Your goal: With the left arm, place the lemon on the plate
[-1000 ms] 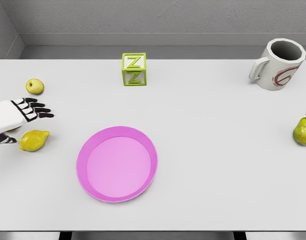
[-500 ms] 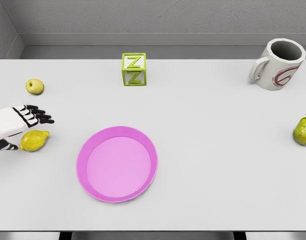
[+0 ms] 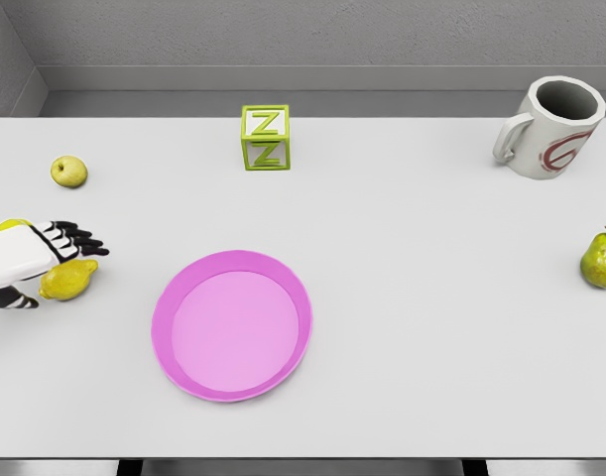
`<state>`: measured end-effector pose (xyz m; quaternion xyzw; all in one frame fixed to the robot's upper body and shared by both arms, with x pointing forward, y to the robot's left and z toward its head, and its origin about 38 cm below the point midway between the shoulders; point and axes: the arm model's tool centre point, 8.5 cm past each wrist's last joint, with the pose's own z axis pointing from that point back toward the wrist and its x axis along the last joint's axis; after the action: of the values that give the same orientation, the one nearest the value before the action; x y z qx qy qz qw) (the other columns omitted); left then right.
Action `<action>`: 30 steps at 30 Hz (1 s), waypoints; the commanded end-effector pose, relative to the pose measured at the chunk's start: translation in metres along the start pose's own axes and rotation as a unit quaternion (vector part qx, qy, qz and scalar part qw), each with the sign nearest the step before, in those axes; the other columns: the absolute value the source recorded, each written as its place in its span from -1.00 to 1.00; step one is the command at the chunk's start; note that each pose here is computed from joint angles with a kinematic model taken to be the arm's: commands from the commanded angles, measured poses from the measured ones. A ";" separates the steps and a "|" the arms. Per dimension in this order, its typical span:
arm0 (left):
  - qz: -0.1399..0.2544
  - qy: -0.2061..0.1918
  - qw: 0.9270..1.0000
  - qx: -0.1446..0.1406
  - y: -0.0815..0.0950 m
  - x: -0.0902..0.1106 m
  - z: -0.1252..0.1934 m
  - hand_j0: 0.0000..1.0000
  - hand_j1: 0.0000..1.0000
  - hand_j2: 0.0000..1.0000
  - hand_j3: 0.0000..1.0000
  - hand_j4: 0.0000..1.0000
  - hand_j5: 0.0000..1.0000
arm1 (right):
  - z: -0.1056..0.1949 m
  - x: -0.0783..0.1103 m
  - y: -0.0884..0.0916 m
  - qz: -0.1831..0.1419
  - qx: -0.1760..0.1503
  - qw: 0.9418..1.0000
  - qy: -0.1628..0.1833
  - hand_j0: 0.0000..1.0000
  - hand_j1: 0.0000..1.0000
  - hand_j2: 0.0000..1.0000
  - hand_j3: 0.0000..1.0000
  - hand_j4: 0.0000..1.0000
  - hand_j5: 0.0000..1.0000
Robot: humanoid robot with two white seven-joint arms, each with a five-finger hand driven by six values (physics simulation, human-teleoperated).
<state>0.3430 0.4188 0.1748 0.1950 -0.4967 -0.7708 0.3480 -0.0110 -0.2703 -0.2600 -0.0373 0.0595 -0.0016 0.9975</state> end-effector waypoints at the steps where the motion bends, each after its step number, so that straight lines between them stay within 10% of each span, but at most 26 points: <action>1: 0.009 0.002 1.000 0.003 -0.005 -0.001 -0.004 1.00 1.00 1.00 1.00 1.00 1.00 | 0.000 0.001 0.000 0.000 0.000 1.000 -0.001 1.00 1.00 1.00 1.00 1.00 1.00; 30: 0.024 0.014 1.000 0.008 -0.017 -0.007 -0.011 1.00 1.00 1.00 1.00 1.00 1.00 | 0.000 0.001 0.000 0.000 0.000 1.000 -0.001 1.00 1.00 1.00 1.00 1.00 1.00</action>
<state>0.3493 0.4208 0.1558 0.1967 -0.5008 -0.7582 0.3683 -0.0100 -0.2703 -0.2600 -0.0373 0.0588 -0.0015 0.9976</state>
